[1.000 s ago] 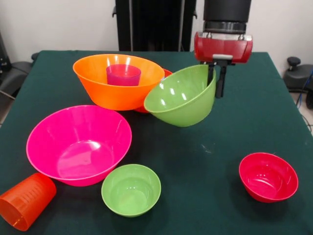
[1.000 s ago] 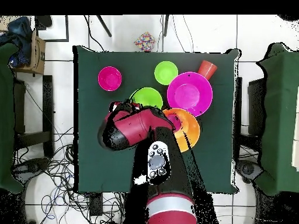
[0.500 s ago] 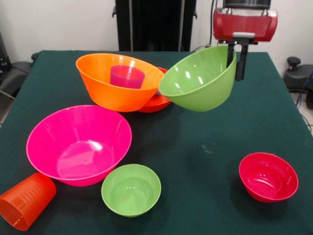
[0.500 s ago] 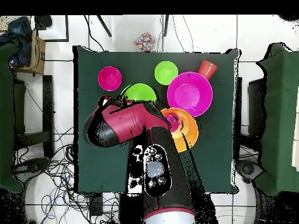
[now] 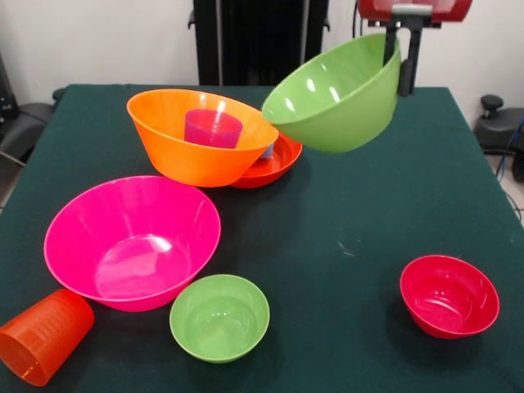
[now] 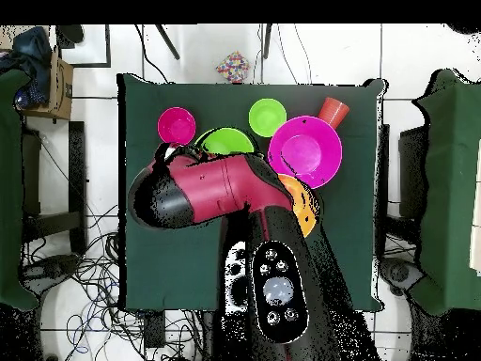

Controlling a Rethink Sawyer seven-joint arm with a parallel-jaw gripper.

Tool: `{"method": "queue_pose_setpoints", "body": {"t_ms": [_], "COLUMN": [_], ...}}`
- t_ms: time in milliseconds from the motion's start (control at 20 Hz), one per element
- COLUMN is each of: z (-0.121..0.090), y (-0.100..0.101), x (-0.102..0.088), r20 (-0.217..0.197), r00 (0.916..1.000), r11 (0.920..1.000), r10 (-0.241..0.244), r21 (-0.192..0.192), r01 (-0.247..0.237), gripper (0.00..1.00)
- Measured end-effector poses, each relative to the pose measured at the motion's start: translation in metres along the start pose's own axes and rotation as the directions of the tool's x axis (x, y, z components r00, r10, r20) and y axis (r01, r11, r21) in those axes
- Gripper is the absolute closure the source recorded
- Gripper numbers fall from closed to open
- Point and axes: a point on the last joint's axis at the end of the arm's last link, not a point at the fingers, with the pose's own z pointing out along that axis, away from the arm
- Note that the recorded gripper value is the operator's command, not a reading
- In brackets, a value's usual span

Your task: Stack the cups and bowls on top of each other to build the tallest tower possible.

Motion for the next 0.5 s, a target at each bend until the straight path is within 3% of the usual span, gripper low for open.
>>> {"method": "queue_pose_setpoints", "body": {"t_ms": [500], "z": [-0.04], "y": [-0.006], "x": [-0.026], "r20": [-0.028], "r00": [0.9982], "r11": [0.9986], "r10": [0.053], "r21": [0.009], "r01": [-0.053], "gripper": [1.0]}}
